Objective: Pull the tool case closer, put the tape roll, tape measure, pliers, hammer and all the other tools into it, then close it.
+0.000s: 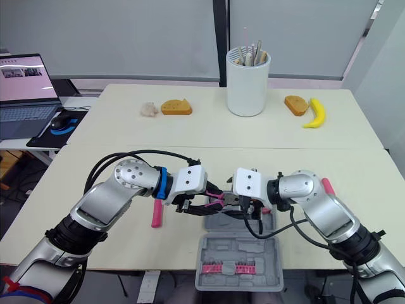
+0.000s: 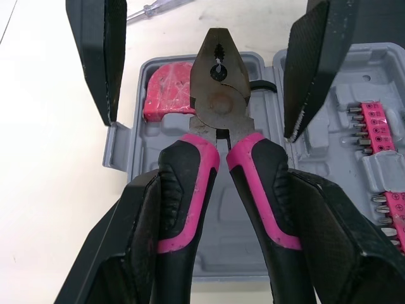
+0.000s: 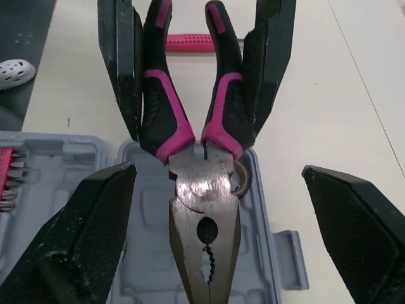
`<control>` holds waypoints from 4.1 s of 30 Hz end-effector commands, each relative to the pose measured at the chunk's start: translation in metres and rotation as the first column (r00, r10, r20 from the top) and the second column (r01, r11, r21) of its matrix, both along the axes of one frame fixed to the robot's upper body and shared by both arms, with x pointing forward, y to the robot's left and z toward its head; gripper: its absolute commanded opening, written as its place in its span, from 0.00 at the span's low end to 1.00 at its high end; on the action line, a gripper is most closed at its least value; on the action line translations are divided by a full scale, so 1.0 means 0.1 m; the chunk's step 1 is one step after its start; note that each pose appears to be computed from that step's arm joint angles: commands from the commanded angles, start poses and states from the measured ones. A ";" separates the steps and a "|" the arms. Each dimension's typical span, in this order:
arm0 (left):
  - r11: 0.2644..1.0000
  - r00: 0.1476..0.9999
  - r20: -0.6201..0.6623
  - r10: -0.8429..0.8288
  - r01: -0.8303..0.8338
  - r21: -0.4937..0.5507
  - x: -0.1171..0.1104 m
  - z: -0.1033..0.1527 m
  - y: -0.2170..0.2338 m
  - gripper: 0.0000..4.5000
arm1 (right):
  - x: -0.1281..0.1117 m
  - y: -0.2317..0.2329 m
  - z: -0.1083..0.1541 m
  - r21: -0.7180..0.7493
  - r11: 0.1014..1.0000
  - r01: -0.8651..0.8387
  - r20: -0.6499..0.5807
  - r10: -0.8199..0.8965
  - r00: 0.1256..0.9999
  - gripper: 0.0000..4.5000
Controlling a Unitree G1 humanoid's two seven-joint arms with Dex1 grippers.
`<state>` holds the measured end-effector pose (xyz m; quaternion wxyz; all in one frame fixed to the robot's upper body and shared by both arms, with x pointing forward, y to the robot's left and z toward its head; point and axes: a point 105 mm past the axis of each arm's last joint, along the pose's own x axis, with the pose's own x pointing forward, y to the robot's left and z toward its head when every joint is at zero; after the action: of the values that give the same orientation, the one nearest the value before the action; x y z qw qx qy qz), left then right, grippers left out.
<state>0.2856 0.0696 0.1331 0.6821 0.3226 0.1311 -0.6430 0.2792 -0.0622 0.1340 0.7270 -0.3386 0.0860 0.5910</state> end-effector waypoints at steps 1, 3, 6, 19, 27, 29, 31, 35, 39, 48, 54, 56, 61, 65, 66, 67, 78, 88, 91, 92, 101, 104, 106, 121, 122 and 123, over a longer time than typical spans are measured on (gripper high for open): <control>0.999 0.999 0.043 -0.023 0.024 -0.026 -0.02 0.12 -0.03 0.58 | -0.01 0.08 0.13 0.045 0.999 -0.025 0.032 0.024 0.999 1.00; 0.999 0.999 0.042 -0.023 0.024 -0.027 -0.02 0.12 -0.04 0.58 | 0.00 0.08 0.14 0.041 0.999 -0.028 0.038 0.027 0.999 0.91; 1.000 0.999 0.049 -0.024 0.025 -0.019 -0.02 0.12 -0.04 0.58 | -0.01 0.08 0.14 0.038 0.999 -0.037 0.035 0.035 0.999 0.71; 0.999 0.999 0.033 -0.043 0.043 -0.025 -0.07 0.10 -0.02 0.58 | -0.01 0.04 0.17 0.019 0.999 -0.050 0.037 0.049 0.998 0.28; 0.999 0.998 0.041 -0.040 0.041 -0.024 -0.05 0.11 -0.01 0.58 | -0.01 0.06 0.19 0.029 0.999 -0.045 0.035 0.044 0.998 0.36; 0.999 0.998 0.043 -0.038 0.039 -0.023 -0.04 0.11 -0.01 0.58 | -0.01 0.06 0.19 0.024 0.999 -0.044 0.037 0.043 0.998 0.48; 0.999 0.998 0.043 -0.039 0.040 -0.023 -0.04 0.11 -0.01 0.58 | -0.01 0.05 0.16 0.008 0.999 -0.040 0.044 0.040 0.998 0.57; 0.999 0.998 0.046 -0.039 0.040 -0.024 -0.03 0.12 -0.01 0.58 | -0.02 0.02 0.08 -0.025 0.999 -0.045 0.039 0.046 0.998 0.63; 0.999 0.998 0.048 -0.039 0.040 -0.024 -0.02 0.12 -0.01 0.58 | -0.01 0.03 0.06 -0.025 0.999 -0.041 0.038 0.042 0.998 0.63; 0.999 0.998 0.046 -0.038 0.040 -0.030 -0.02 0.13 -0.03 0.58 | -0.03 0.04 -0.01 -0.035 0.998 -0.057 0.025 0.058 0.998 0.63; 0.999 0.998 0.041 -0.042 0.044 -0.030 -0.03 0.12 -0.03 0.58 | -0.02 0.06 -0.01 -0.023 0.998 -0.062 0.030 0.062 0.998 0.41; 0.999 0.998 0.039 -0.043 0.044 -0.030 -0.03 0.11 -0.03 0.58 | -0.02 0.06 0.00 -0.017 0.998 -0.062 0.034 0.063 0.997 0.30; 0.999 0.998 0.039 -0.045 0.046 -0.016 -0.03 0.09 -0.02 0.58 | -0.02 0.04 0.00 -0.011 0.998 -0.060 0.023 0.061 0.998 0.27; 0.997 0.998 0.059 -0.030 0.035 -0.075 -0.03 0.13 -0.05 0.58 | -0.02 -0.01 0.02 -0.014 0.999 -0.049 0.018 0.049 0.999 0.27; 0.994 0.998 0.052 -0.025 0.030 -0.101 -0.03 0.14 -0.05 0.66 | -0.02 -0.04 0.02 -0.016 0.999 -0.042 0.018 0.042 0.999 0.27; 0.992 0.999 0.041 -0.014 0.019 -0.126 -0.04 0.16 -0.03 0.75 | -0.03 -0.07 0.03 -0.022 0.999 -0.036 0.016 0.036 0.999 0.27; 0.966 0.997 0.011 -0.072 0.072 -0.249 -0.31 0.30 0.52 1.00 | -0.16 -0.29 -0.14 -0.182 0.983 -0.023 -0.055 0.013 0.998 0.27; 0.977 0.997 0.039 -0.061 0.068 -0.202 -0.48 0.14 0.80 1.00 | -0.11 -0.40 -0.34 -0.309 0.951 0.006 -0.041 -0.020 0.999 0.27; 0.975 0.998 0.055 -0.036 0.047 -0.215 -0.45 0.15 0.82 1.00 | -0.09 -0.40 -0.37 -0.315 0.949 0.013 -0.038 -0.026 0.999 0.27; 0.974 0.998 0.060 -0.026 0.039 -0.224 -0.43 0.16 0.81 1.00 | -0.07 -0.40 -0.38 -0.318 0.948 0.018 -0.036 -0.031 0.999 0.27; 0.973 0.998 0.062 -0.016 0.030 -0.229 -0.43 0.16 0.82 1.00 | 0.01 -0.37 -0.46 -0.341 0.939 0.034 -0.038 -0.050 0.998 0.27; 0.974 0.998 0.055 -0.014 0.026 -0.225 -0.44 0.12 0.82 1.00 | 0.02 -0.34 -0.50 -0.341 0.940 0.033 -0.042 -0.050 0.998 0.27; 0.974 0.998 0.053 -0.015 0.027 -0.224 -0.45 0.11 0.81 1.00 | 0.02 -0.32 -0.51 -0.340 0.940 0.033 -0.042 -0.050 0.998 0.27; 0.976 0.999 0.040 -0.012 0.020 -0.215 -0.49 0.07 0.82 1.00 | 0.09 -0.25 -0.57 -0.333 0.942 0.038 -0.044 -0.056 0.997 0.27; 0.976 0.999 0.040 -0.011 0.020 -0.215 -0.49 0.07 0.82 1.00 | 0.09 -0.25 -0.58 -0.332 0.943 0.038 -0.045 -0.056 0.997 0.27; 0.976 0.999 0.039 -0.011 0.019 -0.215 -0.49 0.07 0.81 1.00 | 0.09 -0.24 -0.58 -0.330 0.943 0.038 -0.046 -0.056 0.997 0.27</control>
<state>0.2378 0.1506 0.1324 0.7129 0.2442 0.0572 -0.6549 0.2838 -0.0893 0.0662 0.6659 -0.4296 0.2306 0.5647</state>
